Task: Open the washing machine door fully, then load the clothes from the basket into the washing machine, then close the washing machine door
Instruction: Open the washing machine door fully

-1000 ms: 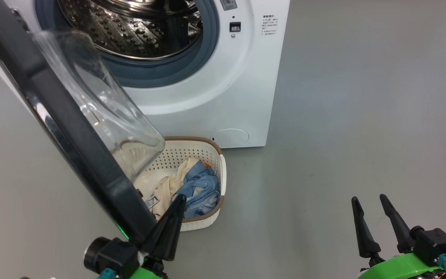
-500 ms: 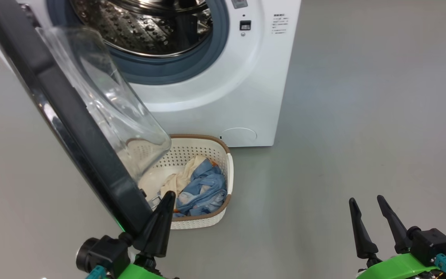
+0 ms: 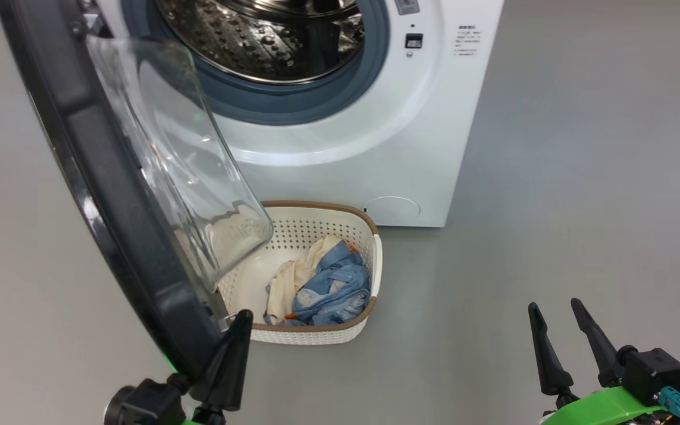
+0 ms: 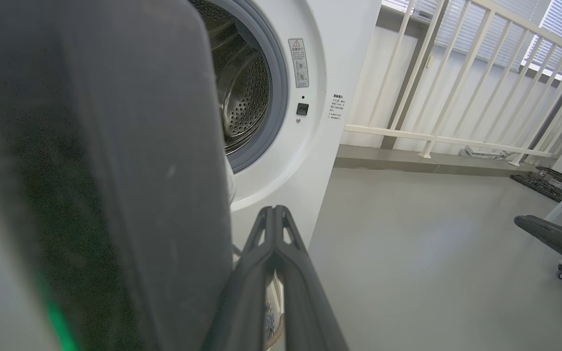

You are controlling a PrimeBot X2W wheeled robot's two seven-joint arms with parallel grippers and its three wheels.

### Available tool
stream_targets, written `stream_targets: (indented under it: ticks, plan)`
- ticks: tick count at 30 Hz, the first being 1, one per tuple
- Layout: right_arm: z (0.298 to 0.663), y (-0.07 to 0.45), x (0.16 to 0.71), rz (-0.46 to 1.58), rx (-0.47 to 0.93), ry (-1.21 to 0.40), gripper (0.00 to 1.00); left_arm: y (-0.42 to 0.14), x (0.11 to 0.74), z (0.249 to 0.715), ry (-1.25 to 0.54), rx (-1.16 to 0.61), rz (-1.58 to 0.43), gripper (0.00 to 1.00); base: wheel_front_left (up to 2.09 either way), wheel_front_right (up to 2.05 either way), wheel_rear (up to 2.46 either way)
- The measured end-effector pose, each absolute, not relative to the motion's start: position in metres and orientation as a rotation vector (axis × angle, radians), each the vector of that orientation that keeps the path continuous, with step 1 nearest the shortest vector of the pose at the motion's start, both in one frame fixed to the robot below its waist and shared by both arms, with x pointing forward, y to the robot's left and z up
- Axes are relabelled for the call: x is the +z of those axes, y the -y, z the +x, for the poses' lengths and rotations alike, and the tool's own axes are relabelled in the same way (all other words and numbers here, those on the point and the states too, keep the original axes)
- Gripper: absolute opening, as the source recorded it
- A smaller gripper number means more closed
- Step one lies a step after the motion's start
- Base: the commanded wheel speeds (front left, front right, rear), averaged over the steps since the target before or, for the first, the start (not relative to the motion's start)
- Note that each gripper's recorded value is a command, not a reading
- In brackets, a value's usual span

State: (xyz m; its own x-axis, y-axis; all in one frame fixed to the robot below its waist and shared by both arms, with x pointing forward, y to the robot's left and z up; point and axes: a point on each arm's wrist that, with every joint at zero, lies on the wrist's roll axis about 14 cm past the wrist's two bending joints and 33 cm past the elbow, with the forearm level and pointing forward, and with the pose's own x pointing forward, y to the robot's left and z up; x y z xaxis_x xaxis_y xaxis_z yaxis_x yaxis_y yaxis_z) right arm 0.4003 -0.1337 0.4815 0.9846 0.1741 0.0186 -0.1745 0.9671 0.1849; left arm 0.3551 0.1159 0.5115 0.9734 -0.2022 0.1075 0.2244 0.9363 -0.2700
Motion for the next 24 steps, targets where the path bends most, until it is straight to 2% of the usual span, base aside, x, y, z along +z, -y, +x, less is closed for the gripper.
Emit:
stream_targets:
  ticks: [14,24]
  plan:
    - [0.411,0.097,0.481,0.195,0.282,-0.007,1.00,-0.171,0.505,0.333,0.079,-0.033,-0.265,0.00,0.00,0.00,0.00]
    - [0.417,0.069,0.478,0.205,0.355,-0.022,1.00,-0.236,0.497,0.311,0.073,0.217,-0.274,0.00,0.00,0.00,0.00]
